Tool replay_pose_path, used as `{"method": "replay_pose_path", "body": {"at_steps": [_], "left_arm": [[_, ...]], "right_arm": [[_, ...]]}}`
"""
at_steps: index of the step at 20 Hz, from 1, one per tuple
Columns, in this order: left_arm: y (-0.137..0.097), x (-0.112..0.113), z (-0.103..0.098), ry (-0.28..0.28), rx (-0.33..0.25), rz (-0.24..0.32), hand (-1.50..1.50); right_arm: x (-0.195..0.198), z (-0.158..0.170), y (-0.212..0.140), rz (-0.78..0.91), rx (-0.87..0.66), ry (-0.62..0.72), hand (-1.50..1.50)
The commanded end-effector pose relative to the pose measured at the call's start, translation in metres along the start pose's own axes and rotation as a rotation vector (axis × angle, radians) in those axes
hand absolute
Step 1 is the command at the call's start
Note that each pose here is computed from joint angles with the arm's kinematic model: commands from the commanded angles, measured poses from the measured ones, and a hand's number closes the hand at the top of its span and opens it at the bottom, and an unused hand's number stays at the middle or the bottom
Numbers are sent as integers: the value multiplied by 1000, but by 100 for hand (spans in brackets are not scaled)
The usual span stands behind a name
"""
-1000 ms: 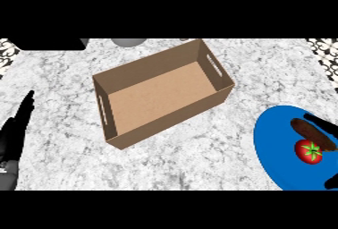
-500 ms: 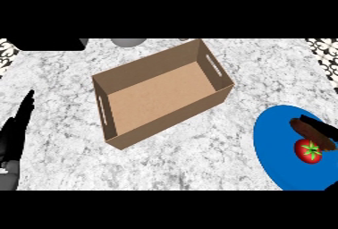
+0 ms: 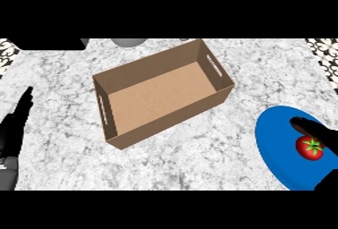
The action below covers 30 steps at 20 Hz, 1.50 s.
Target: Pick the tomato from the plate and place it in the cardboard box
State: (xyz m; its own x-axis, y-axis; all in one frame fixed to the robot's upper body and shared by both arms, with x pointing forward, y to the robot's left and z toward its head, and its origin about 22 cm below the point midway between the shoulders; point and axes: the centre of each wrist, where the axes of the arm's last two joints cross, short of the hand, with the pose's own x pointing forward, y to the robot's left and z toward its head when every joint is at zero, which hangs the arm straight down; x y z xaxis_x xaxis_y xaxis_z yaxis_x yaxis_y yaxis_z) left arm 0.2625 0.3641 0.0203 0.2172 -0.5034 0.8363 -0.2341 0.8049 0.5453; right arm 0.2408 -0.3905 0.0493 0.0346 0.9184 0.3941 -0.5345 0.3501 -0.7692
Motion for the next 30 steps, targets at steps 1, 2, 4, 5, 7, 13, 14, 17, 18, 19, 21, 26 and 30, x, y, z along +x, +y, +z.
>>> {"method": "replay_pose_path", "body": {"at_steps": [1, 2, 4, 5, 7, 13, 14, 17, 18, 19, 21, 26, 30], "left_arm": [[-2, 2, 7, -8, -19, -3, 0], [-12, 1, 13, 1, 11, 9, 0], [-26, -2, 14, 5, -4, 6, 0], [-9, 2, 5, -17, -9, -3, 0], [-19, 0, 8, -6, -30, 11, 0], [-1, -13, -1, 10, -10, -7, 0], [-10, -24, 9, 2, 3, 17, 0], [-5, -4, 1, 13, 4, 7, 0], [-6, -20, 21, 13, 1, 8, 0], [-1, -2, 9, 21, 16, -1, 0], [13, -3, 6, 20, 1, -13, 0], [13, 2, 12, 15, -2, 3, 0], [-22, 2, 9, -1, -17, 5, 0]], "right_arm": [[-14, -19, 20, -3, 21, 34, -150], [6, -15, 13, -17, -21, 44, 150], [-4, -13, 20, 78, -155, -1, 150], [-4, -27, 17, 78, -183, 9, 150], [-16, -27, 11, 92, -216, 7, 150], [-7, -32, 5, 191, -349, 33, 150], [-14, -25, 1, 171, -404, 38, 150], [67, -32, 29, 119, -462, 112, 150], [76, -26, 50, 84, -468, 152, 150], [93, -29, 64, 72, -478, 183, 150], [123, -21, 69, 71, -552, 226, 150], [175, 17, 47, 122, -740, 253, 150], [219, 38, 38, 183, -903, 83, 150]]}}
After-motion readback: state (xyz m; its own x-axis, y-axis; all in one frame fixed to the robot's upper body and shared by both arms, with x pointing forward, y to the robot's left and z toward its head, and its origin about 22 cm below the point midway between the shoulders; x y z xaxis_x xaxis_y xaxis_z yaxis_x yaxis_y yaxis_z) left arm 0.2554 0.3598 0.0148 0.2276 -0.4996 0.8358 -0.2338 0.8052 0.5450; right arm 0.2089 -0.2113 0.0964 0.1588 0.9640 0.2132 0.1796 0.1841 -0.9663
